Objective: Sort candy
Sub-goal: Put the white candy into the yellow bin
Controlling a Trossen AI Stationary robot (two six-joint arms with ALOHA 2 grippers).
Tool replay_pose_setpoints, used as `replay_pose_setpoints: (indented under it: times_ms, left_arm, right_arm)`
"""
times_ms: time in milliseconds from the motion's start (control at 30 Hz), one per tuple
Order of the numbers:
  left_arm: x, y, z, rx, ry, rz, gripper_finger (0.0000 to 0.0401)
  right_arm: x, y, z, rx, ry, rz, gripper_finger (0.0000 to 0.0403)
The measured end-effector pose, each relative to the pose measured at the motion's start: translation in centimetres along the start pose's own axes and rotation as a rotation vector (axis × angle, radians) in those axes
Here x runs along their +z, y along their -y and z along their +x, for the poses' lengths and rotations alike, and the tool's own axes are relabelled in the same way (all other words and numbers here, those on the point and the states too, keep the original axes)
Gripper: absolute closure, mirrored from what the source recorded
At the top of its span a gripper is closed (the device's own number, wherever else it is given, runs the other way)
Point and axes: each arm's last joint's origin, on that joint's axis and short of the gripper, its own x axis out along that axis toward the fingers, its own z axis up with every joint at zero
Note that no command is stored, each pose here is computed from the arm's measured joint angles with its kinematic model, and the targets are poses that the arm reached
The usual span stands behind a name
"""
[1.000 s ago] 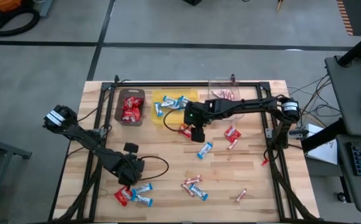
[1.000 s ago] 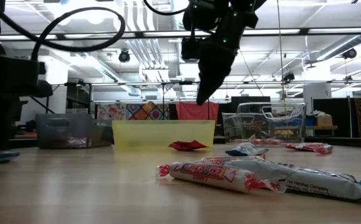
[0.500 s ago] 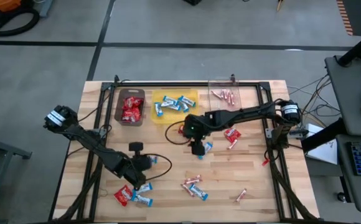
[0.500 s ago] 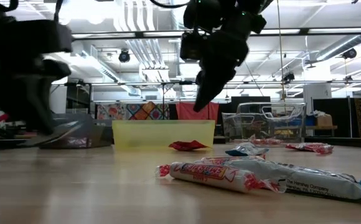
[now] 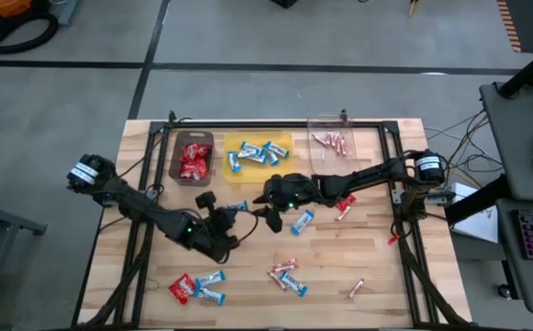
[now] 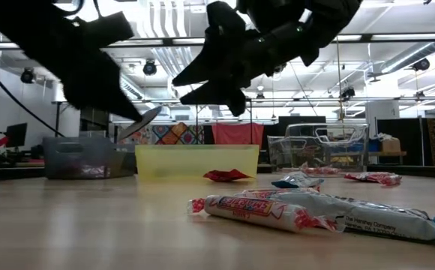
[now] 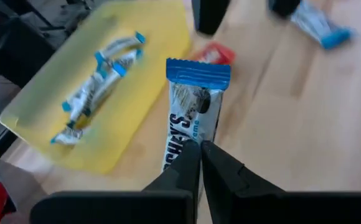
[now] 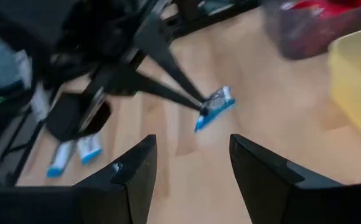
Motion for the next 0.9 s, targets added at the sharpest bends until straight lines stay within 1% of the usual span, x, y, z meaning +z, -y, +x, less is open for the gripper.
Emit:
replay_pose_setpoints:
  times_ms: [133,233,367,433,500,567,667,800,867,900]
  left_arm:
    - [1.2,-0.1,0.7,0.015,0.068,-0.058,0.0401]
    - [1.8,-0.1,1.0,0.011,0.095,-0.063,0.0401]
    - [1.9,-0.2,1.1,0.01,0.092,-0.046,0.0401]
    - [1.7,-0.1,1.1,-0.029,0.065,-0.032,0.0401]
    - [1.5,0.1,1.1,-0.109,0.015,-0.019,0.0401]
    - [1.1,0.2,1.2,-0.152,-0.015,-0.019,0.0401]
    - [0.6,0.1,1.3,-0.144,-0.028,-0.025,0.0401]
    - [0.3,0.0,1.3,-0.139,-0.051,-0.016,0.0401]
    - [-0.1,-0.2,1.4,-0.128,-0.072,-0.017,0.0401]
    - [-0.2,-0.2,1.4,-0.122,-0.076,-0.042,0.0401]
  right_arm:
    - [0.1,0.2,0.0,-0.079,0.034,0.018,0.0211]
    - [0.1,0.3,0.0,-0.092,0.039,0.033,0.0211]
    - [0.0,0.3,0.0,-0.109,0.032,0.016,0.0211]
    - [-0.3,0.4,0.0,-0.117,-0.004,-0.04,0.0211]
    - [-0.8,0.6,-0.1,-0.132,-0.057,-0.098,0.0211]
    - [-1.2,0.8,-0.1,-0.141,-0.107,-0.157,0.0211]
    - [-2.1,1.1,0.0,-0.14,-0.142,-0.268,0.0211]
    - [-3.4,1.7,0.6,-0.133,-0.155,-0.378,0.0211]
    - [-4.0,1.9,0.9,-0.133,-0.174,-0.416,0.0211]
    - [-4.2,2.1,1.0,-0.141,-0.179,-0.418,0.0211]
